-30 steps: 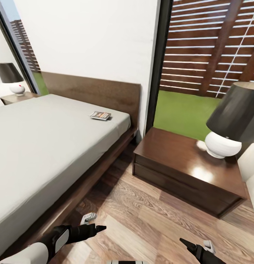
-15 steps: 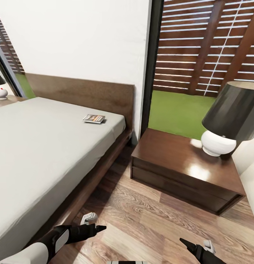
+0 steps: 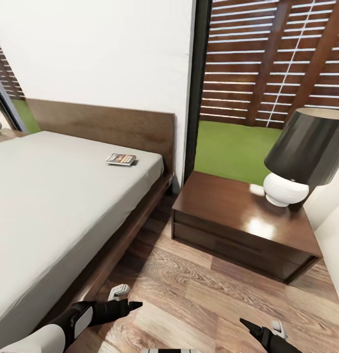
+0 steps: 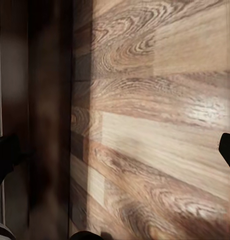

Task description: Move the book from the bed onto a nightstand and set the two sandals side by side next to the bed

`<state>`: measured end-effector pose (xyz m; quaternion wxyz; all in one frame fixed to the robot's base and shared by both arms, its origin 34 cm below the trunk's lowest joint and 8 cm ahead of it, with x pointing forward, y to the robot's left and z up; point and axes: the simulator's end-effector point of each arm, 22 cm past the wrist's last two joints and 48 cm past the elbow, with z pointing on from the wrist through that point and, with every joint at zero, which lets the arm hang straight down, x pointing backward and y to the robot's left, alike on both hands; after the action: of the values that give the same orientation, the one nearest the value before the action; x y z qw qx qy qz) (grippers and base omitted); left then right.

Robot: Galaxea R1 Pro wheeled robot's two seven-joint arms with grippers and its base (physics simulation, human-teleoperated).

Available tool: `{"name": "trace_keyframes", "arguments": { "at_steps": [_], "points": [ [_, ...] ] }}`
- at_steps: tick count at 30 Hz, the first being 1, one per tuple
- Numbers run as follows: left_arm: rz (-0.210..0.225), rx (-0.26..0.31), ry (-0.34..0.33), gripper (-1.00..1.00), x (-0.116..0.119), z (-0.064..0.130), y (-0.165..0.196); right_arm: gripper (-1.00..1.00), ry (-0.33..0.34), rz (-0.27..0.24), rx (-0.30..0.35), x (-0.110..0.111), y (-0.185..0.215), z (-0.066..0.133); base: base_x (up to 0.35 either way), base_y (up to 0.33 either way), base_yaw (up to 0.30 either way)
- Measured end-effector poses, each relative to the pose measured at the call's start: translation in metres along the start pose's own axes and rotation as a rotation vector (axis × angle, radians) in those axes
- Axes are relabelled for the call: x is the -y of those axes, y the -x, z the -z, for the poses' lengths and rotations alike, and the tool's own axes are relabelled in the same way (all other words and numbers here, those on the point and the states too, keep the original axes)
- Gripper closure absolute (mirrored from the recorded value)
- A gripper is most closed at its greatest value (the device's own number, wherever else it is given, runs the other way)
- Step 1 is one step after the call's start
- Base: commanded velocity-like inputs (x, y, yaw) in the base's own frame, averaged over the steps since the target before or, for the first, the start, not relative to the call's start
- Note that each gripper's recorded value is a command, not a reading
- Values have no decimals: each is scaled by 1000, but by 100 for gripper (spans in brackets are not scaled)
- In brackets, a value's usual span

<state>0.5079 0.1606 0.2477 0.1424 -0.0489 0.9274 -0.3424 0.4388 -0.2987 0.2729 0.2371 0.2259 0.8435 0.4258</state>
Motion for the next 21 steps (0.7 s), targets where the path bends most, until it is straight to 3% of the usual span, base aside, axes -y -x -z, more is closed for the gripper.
{"name": "trace_keyframes", "arguments": {
  "at_steps": [21],
  "points": [
    [0, 0, 0, -100, 0, 0, 0, -100, 0, 0, 0, 0, 0, 0, 2, 3, -198]
  ]
}}
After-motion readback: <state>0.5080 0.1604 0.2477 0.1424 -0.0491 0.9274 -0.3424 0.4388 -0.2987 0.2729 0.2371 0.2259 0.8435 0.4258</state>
